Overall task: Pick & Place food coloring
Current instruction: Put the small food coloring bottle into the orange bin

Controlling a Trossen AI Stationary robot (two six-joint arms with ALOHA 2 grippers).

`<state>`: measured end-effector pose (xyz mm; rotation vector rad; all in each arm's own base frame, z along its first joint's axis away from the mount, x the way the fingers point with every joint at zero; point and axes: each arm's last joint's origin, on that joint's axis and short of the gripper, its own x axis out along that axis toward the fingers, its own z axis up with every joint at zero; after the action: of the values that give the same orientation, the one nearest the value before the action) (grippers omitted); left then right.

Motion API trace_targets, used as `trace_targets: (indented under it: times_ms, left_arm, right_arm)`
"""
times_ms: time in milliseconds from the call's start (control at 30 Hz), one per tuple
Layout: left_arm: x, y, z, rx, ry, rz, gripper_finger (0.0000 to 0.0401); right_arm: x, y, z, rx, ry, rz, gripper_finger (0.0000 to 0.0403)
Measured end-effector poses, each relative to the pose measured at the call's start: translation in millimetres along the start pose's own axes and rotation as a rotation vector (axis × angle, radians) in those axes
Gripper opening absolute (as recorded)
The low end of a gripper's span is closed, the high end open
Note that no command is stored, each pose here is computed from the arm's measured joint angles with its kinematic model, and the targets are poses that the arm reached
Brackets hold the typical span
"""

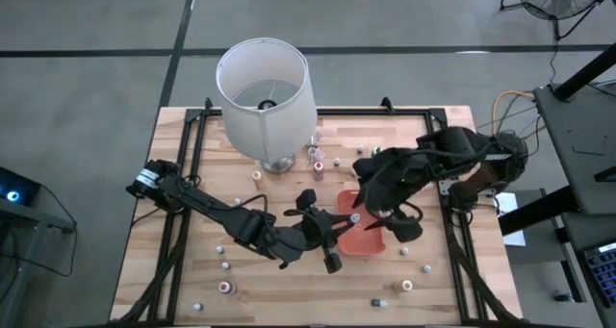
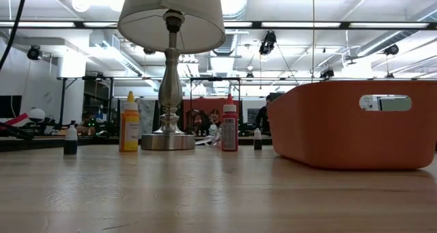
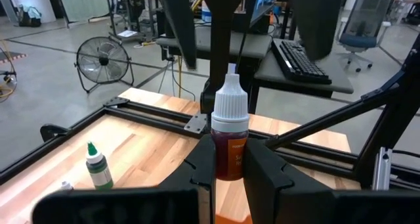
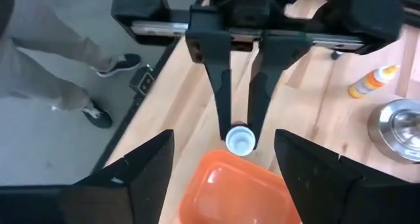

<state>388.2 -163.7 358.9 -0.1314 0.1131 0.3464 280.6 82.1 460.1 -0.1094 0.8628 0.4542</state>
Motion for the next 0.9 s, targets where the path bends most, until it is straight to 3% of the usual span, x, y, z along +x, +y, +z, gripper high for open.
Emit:
trace_targets:
  times_ms: [900]
  left_arm:
    - [-4.6,2.8,8.6,-0.016,-0.02,-0.004,0.0028]
  right_arm:
    - [17.0,-4.9,-0.7,-0.01,0.012,-0.051,0.0228]
